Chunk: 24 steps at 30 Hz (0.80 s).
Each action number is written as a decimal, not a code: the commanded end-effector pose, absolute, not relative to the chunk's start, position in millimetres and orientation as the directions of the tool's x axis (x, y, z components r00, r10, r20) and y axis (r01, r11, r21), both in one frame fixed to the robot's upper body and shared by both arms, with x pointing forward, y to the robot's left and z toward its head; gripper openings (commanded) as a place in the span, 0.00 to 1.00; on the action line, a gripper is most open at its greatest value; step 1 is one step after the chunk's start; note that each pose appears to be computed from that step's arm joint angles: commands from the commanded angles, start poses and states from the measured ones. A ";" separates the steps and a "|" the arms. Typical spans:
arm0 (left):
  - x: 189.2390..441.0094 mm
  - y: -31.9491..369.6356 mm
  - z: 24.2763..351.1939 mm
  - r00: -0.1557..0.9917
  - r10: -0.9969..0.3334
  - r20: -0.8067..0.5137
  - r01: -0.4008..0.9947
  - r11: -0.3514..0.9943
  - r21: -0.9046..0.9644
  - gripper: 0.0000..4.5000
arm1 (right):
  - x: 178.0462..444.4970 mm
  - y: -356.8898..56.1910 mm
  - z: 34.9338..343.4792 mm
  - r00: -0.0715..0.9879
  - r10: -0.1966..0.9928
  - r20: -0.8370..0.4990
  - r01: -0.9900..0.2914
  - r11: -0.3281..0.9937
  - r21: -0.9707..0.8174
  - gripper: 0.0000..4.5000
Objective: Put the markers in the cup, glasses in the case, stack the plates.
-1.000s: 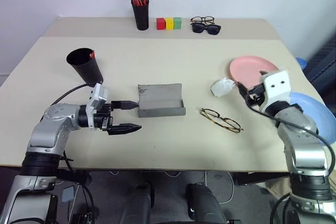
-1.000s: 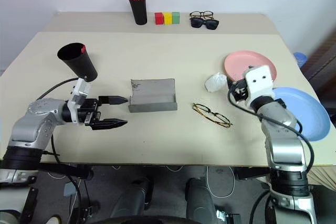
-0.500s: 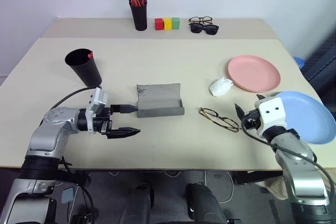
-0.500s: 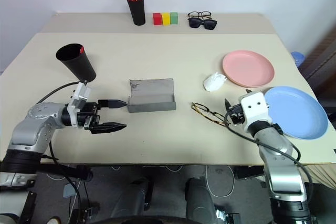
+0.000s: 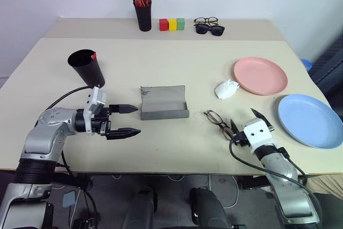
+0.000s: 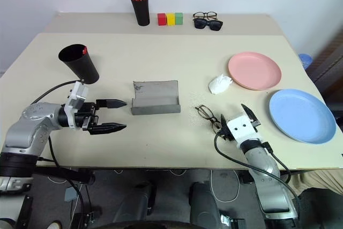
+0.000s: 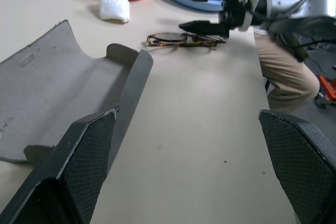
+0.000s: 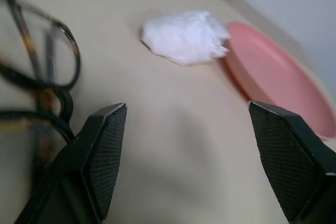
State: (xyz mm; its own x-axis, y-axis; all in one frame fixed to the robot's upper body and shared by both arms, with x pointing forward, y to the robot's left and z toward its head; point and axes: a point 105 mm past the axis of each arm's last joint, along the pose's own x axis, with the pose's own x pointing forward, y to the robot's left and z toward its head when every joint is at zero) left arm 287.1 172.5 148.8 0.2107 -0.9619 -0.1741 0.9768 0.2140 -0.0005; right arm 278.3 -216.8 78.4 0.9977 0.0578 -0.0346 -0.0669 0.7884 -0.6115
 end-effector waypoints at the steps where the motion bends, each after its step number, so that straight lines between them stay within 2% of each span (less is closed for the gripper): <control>1: 286.1 175.5 160.7 0.224 -0.960 -0.168 0.975 0.221 0.036 1.00 | 268.3 -223.4 67.0 1.000 -0.017 -0.007 0.007 0.729 -0.685 0.83; 4: 287.9 177.3 161.5 0.224 -0.959 -0.176 0.975 0.222 0.035 1.00 | 262.3 -230.7 71.3 0.995 -0.065 0.075 0.100 0.637 -0.765 0.83; 8: 294.4 177.8 163.8 0.216 -0.959 -0.183 0.976 0.214 0.035 1.00 | 256.0 -230.7 86.1 0.977 -0.045 0.210 0.207 0.463 -0.862 0.83; 10: 296.1 176.5 164.0 0.206 -0.961 -0.186 0.979 0.202 0.039 1.00 | 255.2 -231.9 90.0 0.969 -0.062 0.237 0.237 0.488 -0.840 0.83; 13: 301.6 174.7 166.0 0.197 -0.963 -0.184 0.980 0.192 0.045 1.00 | 262.1 -236.7 119.7 0.938 -0.140 0.316 0.326 0.661 -0.675 0.83; 15: 304.2 174.3 165.2 0.193 -0.964 -0.183 0.981 0.187 0.047 1.00 | 269.0 -228.0 129.7 0.943 -0.119 0.312 0.273 0.812 -0.517 0.83; 18: 305.3 173.1 162.5 0.185 -0.966 -0.181 0.983 0.179 0.045 1.00 | 273.8 -220.7 134.6 0.955 -0.075 0.285 0.185 0.907 -0.379 0.83; 21: 305.0 172.1 157.5 0.178 -0.968 -0.177 0.984 0.174 0.038 1.00 | 276.1 -208.0 133.6 0.973 0.026 0.230 0.037 0.963 -0.265 0.83; 24: 303.2 173.7 153.5 0.179 -0.969 -0.171 0.984 0.176 0.032 1.00 | 274.3 -209.7 126.1 0.984 0.059 0.170 -0.014 0.967 -0.253 0.83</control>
